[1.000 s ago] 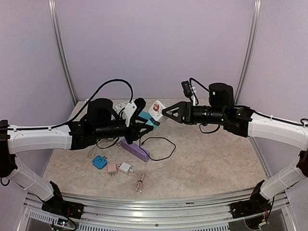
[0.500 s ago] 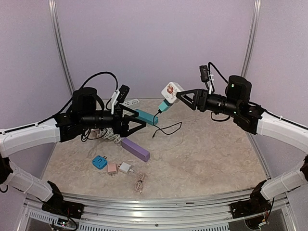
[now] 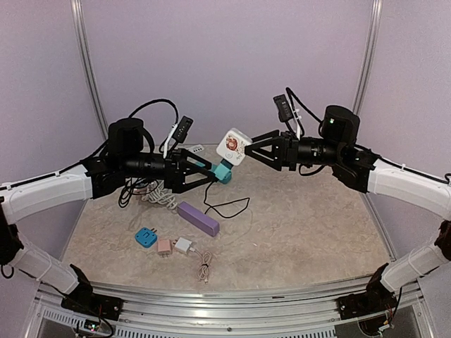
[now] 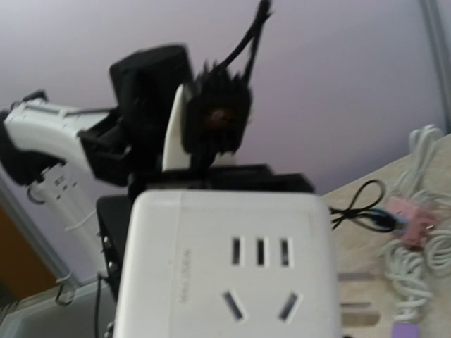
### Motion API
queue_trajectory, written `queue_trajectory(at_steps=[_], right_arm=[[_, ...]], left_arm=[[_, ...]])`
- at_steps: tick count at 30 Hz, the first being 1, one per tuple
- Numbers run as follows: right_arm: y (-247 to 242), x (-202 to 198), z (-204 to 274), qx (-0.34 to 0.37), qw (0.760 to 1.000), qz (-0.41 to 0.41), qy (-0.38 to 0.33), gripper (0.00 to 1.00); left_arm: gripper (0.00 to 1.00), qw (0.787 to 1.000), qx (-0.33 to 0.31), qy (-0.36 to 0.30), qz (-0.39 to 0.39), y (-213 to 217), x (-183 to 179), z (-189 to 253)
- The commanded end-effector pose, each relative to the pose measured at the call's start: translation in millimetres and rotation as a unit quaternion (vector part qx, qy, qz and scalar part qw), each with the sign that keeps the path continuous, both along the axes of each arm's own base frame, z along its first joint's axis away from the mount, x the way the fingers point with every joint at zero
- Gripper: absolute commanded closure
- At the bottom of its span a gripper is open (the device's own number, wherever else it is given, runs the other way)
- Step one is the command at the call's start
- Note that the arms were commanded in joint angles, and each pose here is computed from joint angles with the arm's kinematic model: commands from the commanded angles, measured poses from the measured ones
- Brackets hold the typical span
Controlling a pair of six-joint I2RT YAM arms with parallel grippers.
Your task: Pull the plug off the socket
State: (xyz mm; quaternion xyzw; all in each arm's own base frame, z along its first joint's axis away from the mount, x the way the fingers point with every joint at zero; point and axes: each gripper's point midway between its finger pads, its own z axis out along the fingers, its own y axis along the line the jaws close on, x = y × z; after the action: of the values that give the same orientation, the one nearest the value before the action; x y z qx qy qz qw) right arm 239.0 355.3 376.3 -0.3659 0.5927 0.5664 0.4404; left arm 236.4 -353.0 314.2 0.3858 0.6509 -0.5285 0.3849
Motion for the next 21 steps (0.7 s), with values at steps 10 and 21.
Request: queue_trajectory(at_steps=[10, 21], right_arm=[[25.1, -23.4, 11.3, 0.018, 0.997, 0.072, -0.024, 1.00], [22.6, -31.3, 17.4, 0.036, 0.995, 0.090, -0.026, 1.00]], left_arm=[[0.03, 0.998, -0.013, 0.001, -0.054, -14.5, -12.7, 9.1], [0.26, 0.998, -0.008, 0.002, -0.068, -15.8, -19.0, 3.0]])
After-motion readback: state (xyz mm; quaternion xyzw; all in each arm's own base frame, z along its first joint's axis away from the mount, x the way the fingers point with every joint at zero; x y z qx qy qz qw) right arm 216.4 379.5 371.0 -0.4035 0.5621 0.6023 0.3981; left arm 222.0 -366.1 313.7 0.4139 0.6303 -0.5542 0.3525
